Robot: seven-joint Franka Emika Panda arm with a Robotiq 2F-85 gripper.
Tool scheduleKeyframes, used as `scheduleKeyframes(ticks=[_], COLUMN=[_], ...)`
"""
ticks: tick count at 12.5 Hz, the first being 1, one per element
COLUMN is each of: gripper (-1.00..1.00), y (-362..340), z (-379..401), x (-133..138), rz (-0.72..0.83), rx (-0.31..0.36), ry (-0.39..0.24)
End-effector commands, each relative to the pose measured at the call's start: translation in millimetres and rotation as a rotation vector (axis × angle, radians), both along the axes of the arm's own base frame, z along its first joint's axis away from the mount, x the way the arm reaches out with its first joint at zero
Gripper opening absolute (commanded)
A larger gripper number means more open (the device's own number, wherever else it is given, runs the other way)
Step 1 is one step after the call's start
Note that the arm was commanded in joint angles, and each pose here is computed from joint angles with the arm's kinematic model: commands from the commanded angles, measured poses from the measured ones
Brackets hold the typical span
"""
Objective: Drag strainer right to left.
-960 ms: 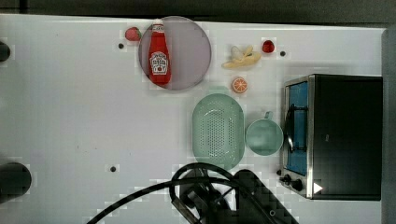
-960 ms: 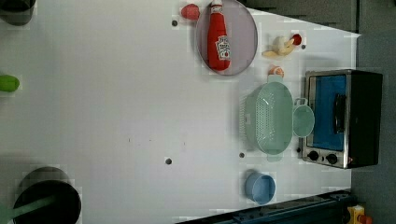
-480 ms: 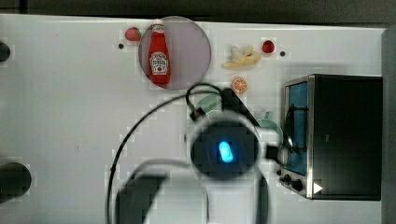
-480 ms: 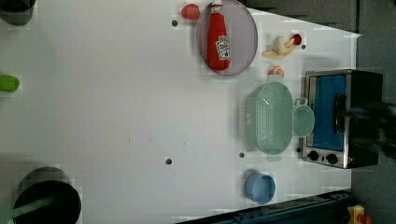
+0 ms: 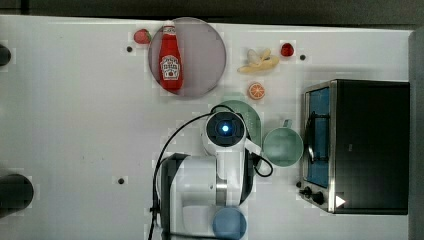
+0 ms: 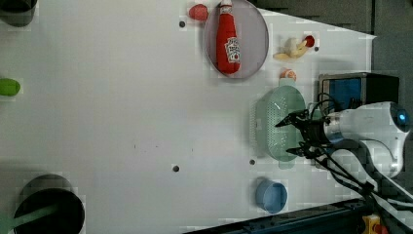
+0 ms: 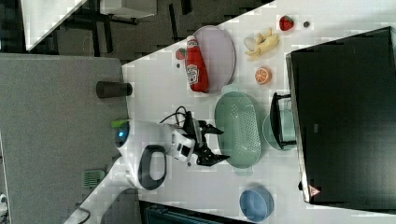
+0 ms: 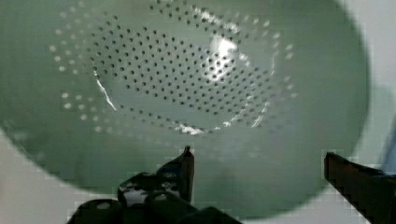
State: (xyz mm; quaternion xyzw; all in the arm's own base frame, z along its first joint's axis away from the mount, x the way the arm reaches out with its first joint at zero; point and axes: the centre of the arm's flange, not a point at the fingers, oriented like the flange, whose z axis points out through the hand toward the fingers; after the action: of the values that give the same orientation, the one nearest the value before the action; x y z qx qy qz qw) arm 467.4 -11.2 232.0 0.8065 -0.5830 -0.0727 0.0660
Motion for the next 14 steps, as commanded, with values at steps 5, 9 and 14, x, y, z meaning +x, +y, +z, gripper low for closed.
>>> scheduleKeyframes(ticks=[5, 9, 14], gripper=[1.0, 1.0, 1.0], y=[13, 34, 72], z=[-45, -75, -79], x=[17, 8, 2], rz=[-0.237, -0.219, -0.241], rx=[-0.037, -0.025, -0.023], ry=[-0.121, -0.111, -0.103])
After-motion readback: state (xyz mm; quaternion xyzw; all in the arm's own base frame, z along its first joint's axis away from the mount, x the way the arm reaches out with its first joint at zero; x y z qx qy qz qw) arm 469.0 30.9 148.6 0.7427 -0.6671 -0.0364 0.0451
